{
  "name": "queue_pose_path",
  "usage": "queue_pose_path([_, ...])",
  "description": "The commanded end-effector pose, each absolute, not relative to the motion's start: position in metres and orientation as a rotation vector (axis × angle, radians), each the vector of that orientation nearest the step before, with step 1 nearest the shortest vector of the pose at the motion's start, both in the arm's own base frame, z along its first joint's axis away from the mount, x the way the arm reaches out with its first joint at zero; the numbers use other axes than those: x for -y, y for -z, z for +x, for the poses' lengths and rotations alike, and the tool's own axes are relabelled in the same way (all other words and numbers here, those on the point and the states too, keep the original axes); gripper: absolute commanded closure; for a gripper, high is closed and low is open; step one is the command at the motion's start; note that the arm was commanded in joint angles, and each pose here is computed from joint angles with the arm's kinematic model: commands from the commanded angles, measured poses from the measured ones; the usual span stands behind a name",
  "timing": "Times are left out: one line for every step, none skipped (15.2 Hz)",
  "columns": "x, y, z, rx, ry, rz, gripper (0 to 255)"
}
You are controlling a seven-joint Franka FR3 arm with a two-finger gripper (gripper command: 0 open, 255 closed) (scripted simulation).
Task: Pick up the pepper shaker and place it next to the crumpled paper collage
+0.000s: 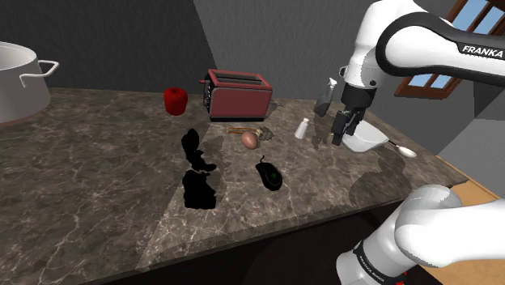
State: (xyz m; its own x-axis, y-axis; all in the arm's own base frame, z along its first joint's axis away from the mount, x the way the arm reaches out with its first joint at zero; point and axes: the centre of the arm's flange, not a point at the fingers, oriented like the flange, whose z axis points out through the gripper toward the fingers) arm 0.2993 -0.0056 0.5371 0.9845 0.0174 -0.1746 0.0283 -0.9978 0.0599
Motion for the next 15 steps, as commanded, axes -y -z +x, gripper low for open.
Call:
queue_pose_path([0.006,-0.537,0.299,-0.035,0.269,3.067,0])
queue_pose_path([0.015,-0.532,0.305,-0.046,0.259,3.067,0])
queue_pose_path([0.025,-0.527,0.311,-0.057,0.250,3.067,0])
queue_pose_path([0.034,-0.521,0.317,-0.068,0.240,3.066,0])
queue_pose_path([0.044,-0.516,0.323,-0.078,0.230,3.065,0])
queue_pose_path([0.053,-0.511,0.329,-0.089,0.220,3.065,0])
queue_pose_path([0.063,-0.506,0.336,-0.100,0.211,3.064,0])
queue_pose_path([0.072,-0.501,0.342,-0.111,0.201,3.063,0])
queue_pose_path([0.082,-0.496,0.349,-0.121,0.191,3.062,0])
queue_pose_path([0.091,-0.491,0.355,-0.132,0.182,3.061,0])
queue_pose_path([0.100,-0.486,0.362,-0.143,0.172,3.060,0])
queue_pose_path([0.109,-0.481,0.369,-0.153,0.162,3.059,0])
queue_pose_path([0.119,-0.476,0.376,-0.164,0.152,3.058,0])
queue_pose_path([0.128,-0.472,0.383,-0.175,0.143,3.057,0])
queue_pose_path([0.137,-0.467,0.390,-0.185,0.133,3.055,0])
